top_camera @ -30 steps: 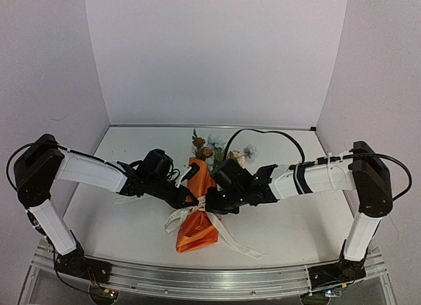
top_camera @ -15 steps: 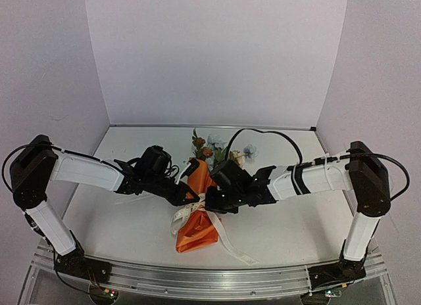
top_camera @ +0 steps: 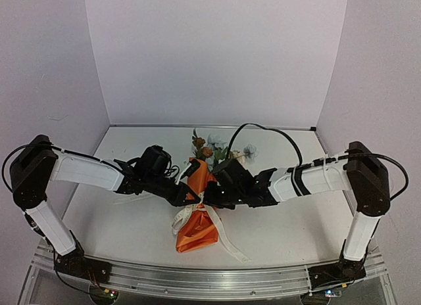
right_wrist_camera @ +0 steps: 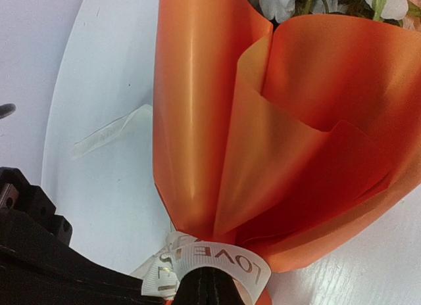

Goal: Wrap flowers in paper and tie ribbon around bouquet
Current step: Cross the half-tied ribbon over the folded bouquet.

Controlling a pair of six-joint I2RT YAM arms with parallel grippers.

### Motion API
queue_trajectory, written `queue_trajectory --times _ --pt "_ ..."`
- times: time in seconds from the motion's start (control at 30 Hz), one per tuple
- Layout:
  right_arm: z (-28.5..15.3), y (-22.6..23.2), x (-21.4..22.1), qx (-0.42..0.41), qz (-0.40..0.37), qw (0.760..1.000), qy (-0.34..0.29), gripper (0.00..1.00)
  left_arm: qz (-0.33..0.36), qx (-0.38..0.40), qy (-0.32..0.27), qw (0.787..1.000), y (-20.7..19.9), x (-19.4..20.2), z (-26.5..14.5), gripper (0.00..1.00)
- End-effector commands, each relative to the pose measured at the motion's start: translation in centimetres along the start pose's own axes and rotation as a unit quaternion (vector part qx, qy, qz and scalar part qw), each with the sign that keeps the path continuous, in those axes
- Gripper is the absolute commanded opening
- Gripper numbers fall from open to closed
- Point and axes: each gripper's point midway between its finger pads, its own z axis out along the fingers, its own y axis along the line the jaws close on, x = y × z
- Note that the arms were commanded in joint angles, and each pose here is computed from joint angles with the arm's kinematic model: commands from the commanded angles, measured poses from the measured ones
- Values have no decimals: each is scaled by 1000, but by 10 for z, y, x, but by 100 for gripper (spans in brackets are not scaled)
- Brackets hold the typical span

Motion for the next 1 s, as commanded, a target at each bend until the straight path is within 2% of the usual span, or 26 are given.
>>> queue_trajectory --times 0.0,0.17,0.33,0.63,0.97 --pt "11 6 -5 -24 -6 999 -19 0 14 13 -26 999 -8 -25 -4 3" --pt "13 1 -1 -24 -8 999 -19 0 7 -2 -34 999 -1 -28 -7 19" --pt "13 -2 -1 -25 -10 999 -24 0 3 -2 -45 999 -2 -33 -12 27" --pt "15 1 -2 -38 -15 999 -32 0 -17 -6 -72 997 6 -38 -25 36" --pt "18 9 -4 -59 -29 997 -42 0 -53 -25 -102 993 26 -45 -41 37"
